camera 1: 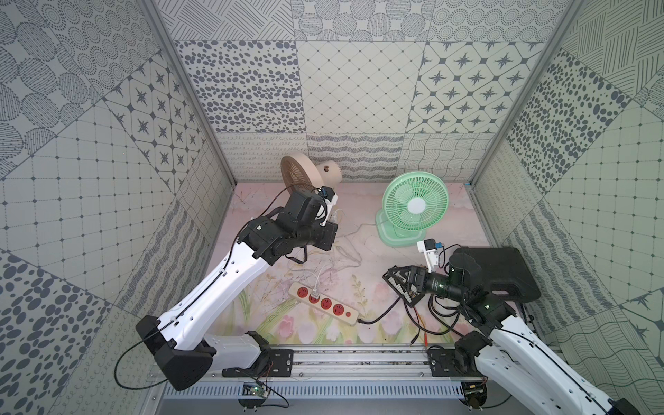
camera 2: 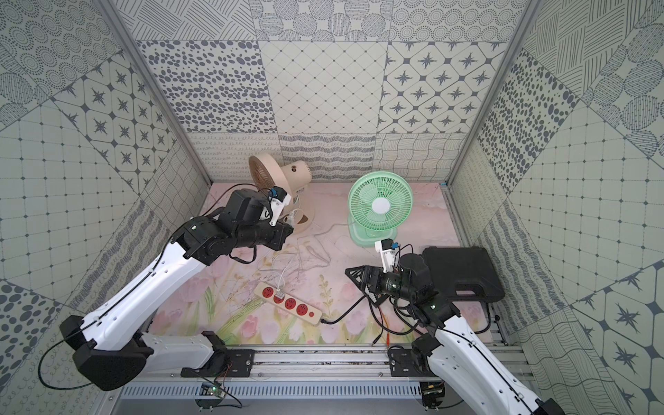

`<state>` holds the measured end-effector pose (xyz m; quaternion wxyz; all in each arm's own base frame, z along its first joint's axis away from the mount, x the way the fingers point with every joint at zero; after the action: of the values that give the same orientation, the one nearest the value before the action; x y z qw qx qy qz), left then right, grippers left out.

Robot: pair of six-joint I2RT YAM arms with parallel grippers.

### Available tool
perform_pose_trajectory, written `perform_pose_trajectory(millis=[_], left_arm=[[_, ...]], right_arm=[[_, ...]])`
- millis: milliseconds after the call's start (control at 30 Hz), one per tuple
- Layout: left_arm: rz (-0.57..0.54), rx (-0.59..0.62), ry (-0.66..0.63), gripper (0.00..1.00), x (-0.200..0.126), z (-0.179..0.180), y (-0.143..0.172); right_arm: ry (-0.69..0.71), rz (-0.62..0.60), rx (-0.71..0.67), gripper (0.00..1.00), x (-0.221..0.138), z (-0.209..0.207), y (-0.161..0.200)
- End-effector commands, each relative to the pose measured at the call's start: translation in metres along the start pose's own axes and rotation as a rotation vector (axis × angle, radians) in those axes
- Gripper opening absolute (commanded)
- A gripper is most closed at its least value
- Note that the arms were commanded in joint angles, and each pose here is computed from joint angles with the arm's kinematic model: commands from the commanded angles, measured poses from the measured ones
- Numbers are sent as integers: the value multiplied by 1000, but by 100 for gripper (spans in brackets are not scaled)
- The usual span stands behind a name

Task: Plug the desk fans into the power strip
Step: Pick up the plug from the center of the board.

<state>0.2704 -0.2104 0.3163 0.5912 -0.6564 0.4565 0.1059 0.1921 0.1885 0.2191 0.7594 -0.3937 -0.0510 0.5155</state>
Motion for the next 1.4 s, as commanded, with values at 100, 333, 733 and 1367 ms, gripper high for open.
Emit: perform_pose_trajectory(millis=[100, 333, 733, 1367], left_arm=[[12, 25, 286, 0, 13, -40, 12], [75, 78, 290, 0, 27, -42, 31], [206, 213, 214, 0, 48, -56, 62], [326, 372, 149, 0, 74, -78, 91]], right_arm=[[-157, -38, -136, 87, 1, 52, -50], [-158, 21, -83, 77, 18, 59, -70], [-293, 103, 73, 64, 42, 67, -72], [-254, 203, 132, 56, 61, 37, -20]])
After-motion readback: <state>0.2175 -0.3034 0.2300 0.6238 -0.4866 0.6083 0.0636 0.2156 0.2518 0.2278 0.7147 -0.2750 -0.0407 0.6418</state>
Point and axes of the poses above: each gripper's point midway between its finger pads, its own x axis out along the fingers, its own z axis along the line the jaws close on, y = z × x, the point moved 2 cm from there along -x, back along the fingers, and after that the axes turned 8 degrees about -x, right-handed, at the moved point
